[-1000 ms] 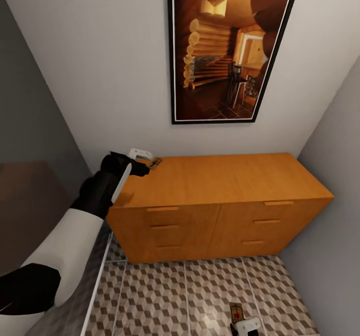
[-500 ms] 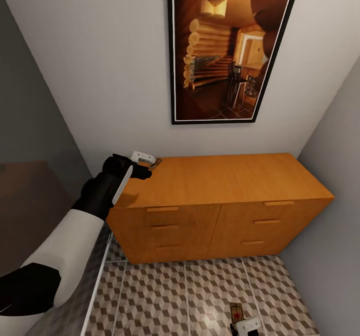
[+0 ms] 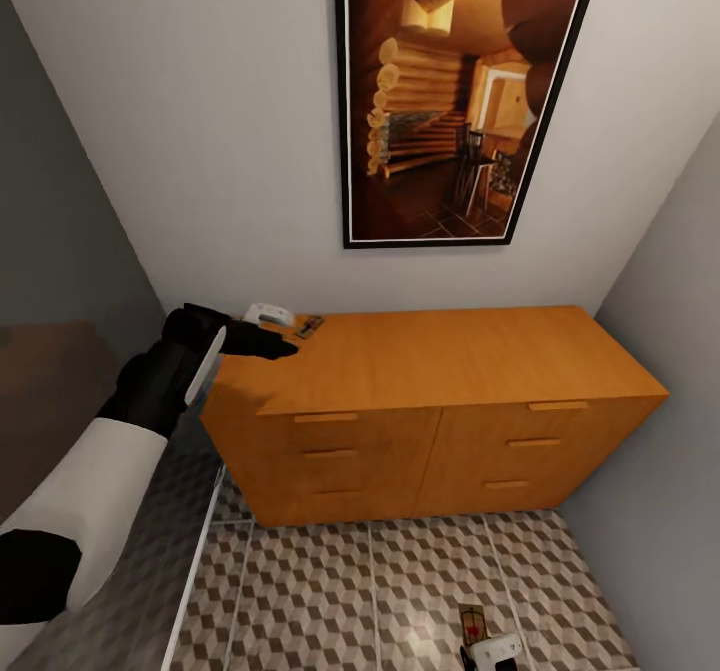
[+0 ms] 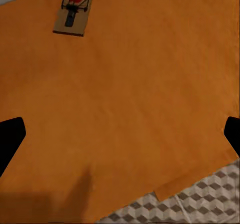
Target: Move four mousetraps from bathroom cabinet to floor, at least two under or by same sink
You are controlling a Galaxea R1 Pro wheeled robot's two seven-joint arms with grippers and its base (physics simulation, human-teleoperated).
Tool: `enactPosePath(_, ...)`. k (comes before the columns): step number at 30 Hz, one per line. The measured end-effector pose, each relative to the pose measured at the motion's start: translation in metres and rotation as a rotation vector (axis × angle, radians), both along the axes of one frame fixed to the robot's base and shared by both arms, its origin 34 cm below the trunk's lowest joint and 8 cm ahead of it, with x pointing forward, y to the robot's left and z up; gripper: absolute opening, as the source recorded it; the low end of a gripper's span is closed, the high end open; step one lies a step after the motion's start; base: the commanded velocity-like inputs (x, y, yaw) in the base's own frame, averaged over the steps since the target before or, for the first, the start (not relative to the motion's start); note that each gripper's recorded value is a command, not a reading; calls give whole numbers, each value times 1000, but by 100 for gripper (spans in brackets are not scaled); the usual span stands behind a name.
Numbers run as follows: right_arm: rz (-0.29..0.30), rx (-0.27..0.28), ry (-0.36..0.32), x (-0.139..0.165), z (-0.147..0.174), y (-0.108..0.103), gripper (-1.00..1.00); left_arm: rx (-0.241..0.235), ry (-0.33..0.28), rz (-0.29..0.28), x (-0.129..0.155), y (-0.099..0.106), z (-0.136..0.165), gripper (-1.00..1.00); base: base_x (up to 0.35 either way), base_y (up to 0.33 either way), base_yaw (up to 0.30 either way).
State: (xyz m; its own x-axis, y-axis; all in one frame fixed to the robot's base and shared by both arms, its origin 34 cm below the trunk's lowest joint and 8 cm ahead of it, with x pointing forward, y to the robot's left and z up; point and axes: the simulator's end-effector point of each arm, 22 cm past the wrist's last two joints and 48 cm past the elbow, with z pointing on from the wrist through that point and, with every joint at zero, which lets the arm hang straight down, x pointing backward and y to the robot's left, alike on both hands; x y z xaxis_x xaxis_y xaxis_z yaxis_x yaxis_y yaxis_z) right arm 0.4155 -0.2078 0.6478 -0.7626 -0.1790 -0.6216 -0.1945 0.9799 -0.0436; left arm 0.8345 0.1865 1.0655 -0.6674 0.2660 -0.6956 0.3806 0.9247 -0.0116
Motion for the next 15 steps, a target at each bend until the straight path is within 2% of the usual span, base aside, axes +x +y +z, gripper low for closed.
enactPosePath(4, 0, 0, 2, 0, 0, 0, -100, -30, 7, -40, -5, 11, 5, 100, 0, 0, 0)
enactPosePath(15, 0, 0, 2, 0, 0, 0, -100, -28, 4, -46, -5, 16, 6, 100, 52, 0, 0)
